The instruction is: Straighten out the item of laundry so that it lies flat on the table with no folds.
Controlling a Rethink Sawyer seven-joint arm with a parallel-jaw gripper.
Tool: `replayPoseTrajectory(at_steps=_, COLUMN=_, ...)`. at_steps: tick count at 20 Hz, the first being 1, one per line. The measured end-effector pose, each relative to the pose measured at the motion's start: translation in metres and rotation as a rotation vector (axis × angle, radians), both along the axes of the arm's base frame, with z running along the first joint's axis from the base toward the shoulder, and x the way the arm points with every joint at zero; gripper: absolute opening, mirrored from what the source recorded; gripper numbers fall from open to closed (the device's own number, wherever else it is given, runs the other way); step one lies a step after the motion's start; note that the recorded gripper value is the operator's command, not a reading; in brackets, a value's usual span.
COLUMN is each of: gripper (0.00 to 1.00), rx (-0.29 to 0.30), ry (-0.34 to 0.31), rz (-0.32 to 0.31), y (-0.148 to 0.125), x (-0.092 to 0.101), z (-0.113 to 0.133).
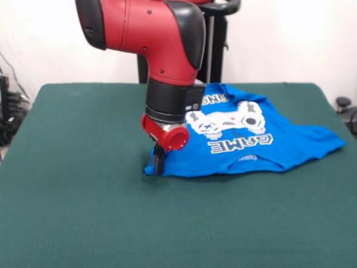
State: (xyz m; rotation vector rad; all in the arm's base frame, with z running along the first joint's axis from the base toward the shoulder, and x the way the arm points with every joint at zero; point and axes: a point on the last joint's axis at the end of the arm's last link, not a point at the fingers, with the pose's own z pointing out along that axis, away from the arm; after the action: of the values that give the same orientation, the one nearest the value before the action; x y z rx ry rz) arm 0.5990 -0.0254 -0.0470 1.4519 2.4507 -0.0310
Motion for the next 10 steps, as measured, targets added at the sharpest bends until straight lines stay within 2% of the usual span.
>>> replayPoseTrajectory(at_steps=5, gripper=0.0, rx=-0.001, ry=0.004, rz=0.013, y=0.0004, x=0.0003, z=0.0)
replayPoseTrajectory(at_steps=10, gripper=0.0, rx=-0.021, ry=0.003, rz=0.054, y=0.0031, x=-0.0008, z=-0.0001)
